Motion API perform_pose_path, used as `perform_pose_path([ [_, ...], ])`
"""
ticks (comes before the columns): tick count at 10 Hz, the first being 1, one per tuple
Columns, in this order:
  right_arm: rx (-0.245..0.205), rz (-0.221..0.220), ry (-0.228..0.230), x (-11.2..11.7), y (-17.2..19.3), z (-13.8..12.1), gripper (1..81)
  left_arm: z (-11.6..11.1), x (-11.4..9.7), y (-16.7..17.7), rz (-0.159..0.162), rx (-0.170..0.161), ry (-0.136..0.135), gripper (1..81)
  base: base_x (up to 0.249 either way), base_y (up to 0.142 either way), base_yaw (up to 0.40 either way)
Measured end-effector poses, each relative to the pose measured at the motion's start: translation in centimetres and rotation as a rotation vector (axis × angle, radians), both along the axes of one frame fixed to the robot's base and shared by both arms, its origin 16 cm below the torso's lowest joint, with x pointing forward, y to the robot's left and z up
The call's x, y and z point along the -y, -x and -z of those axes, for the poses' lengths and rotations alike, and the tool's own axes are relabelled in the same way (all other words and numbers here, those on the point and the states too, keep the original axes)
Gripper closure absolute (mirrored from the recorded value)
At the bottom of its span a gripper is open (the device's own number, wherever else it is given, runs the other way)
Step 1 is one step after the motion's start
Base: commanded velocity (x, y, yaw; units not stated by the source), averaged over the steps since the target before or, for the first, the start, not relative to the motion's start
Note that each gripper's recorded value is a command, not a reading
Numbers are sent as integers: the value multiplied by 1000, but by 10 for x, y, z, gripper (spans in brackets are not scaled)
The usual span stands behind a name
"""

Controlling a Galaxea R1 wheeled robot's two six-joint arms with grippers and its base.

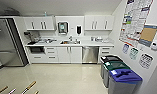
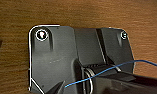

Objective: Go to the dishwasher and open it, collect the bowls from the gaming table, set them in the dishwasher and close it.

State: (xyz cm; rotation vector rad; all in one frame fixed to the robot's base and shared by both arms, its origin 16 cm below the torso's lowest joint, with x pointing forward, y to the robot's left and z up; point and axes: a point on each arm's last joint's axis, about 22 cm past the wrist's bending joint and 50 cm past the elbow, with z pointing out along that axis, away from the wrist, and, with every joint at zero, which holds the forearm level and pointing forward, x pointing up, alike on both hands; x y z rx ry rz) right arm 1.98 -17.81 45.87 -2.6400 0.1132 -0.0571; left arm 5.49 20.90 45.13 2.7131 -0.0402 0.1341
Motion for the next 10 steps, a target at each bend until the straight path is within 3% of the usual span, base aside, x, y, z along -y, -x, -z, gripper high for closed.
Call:
perform_pose_path([
  [10,2,-6,0,0,0,0,10,0,0,0,0,0,0,10,138,0,0],
])
